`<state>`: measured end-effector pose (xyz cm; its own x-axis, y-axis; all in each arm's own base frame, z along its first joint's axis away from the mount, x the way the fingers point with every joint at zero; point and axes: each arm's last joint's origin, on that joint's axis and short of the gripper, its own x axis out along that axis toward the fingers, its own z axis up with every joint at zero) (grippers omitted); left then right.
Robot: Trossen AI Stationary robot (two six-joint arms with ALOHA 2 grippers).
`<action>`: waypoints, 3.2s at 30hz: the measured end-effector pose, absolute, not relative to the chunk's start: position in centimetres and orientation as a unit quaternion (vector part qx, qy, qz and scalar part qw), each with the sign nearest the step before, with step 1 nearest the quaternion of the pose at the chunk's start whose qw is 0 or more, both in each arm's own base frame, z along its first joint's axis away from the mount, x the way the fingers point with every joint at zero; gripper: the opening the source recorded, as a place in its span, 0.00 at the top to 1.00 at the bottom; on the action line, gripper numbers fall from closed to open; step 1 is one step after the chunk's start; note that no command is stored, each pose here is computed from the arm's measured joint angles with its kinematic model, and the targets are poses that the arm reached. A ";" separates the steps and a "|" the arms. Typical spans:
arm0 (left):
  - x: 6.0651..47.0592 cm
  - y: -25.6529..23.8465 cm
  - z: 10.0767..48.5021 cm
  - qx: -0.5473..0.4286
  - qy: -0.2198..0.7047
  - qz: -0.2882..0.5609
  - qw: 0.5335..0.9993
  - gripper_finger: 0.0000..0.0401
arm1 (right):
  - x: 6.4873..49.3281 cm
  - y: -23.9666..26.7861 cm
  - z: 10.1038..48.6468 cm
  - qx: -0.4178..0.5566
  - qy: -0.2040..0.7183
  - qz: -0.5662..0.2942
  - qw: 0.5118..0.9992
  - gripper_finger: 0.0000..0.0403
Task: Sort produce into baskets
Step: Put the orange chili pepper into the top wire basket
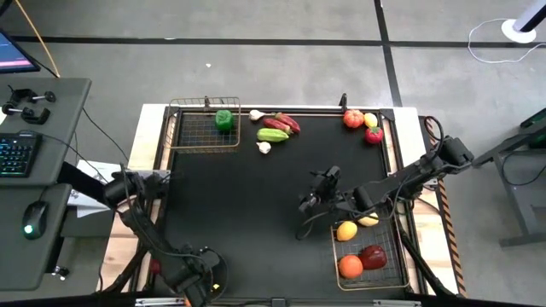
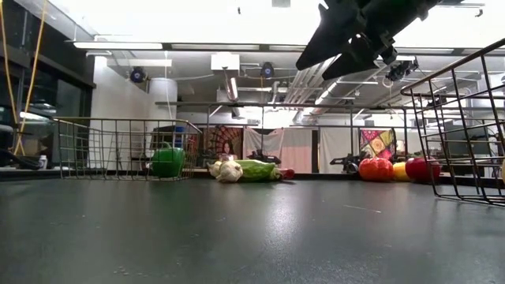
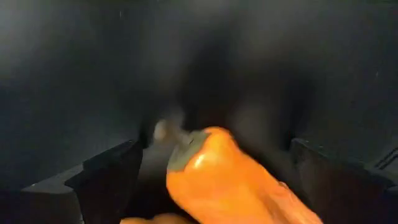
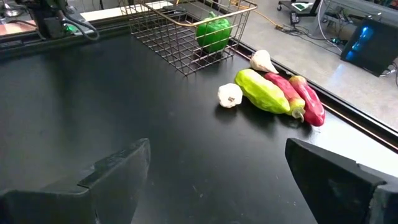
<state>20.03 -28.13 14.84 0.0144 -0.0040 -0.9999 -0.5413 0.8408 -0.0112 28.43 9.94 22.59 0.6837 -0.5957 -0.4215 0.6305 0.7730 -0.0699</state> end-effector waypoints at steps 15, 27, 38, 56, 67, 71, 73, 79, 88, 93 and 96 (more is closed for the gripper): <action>19.9 -28.2 14.8 -0.221 0.689 0.207 0.658 0.01 | 28.4 9.9 22.6 0.039 0.216 -0.334 0.917 0.09; 19.8 -28.2 14.9 -0.216 0.702 0.196 0.650 0.26 | 28.4 9.9 22.6 0.039 0.216 -0.334 0.917 0.09; 21.0 -26.8 15.0 -0.164 0.691 0.190 0.678 0.77 | 28.4 9.9 22.6 0.038 0.216 -0.334 0.917 0.09; 27.4 -19.2 17.6 0.043 0.577 0.173 0.797 0.75 | 28.4 9.9 22.6 0.038 0.218 -0.334 0.916 0.09; 23.6 -10.6 30.8 0.095 0.289 0.369 0.878 0.73 | 28.4 9.9 22.5 0.038 0.218 -0.335 0.916 0.09; 21.7 -6.7 34.2 0.083 0.224 0.438 0.867 0.73 | 28.4 9.9 22.5 0.038 0.218 -0.335 0.916 0.09; 20.9 -4.5 35.3 0.064 0.208 0.473 0.854 0.73 | 28.4 9.8 22.5 0.038 0.218 -0.336 0.916 0.09; 19.3 0.7 35.6 0.037 0.214 0.561 0.799 0.73 | 28.4 9.8 22.5 0.038 0.218 -0.336 0.915 0.09; 19.3 6.2 30.8 -0.017 0.296 0.596 0.747 0.73 | 28.4 9.8 22.5 0.035 0.218 -0.339 0.915 0.09; 19.8 8.9 29.4 -0.050 0.263 0.608 0.748 0.72 | 28.4 9.8 22.5 0.034 0.219 -0.339 0.914 0.09; 20.0 10.1 29.4 -0.072 0.253 0.586 0.766 0.68 | 28.3 9.8 22.5 0.032 0.221 -0.340 0.914 0.09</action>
<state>20.03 10.13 29.42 0.1853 0.8618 -0.4722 -0.9349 0.3026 0.1854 28.33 9.78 22.46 0.6714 -0.6065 -0.4259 0.6346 0.7673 -0.0921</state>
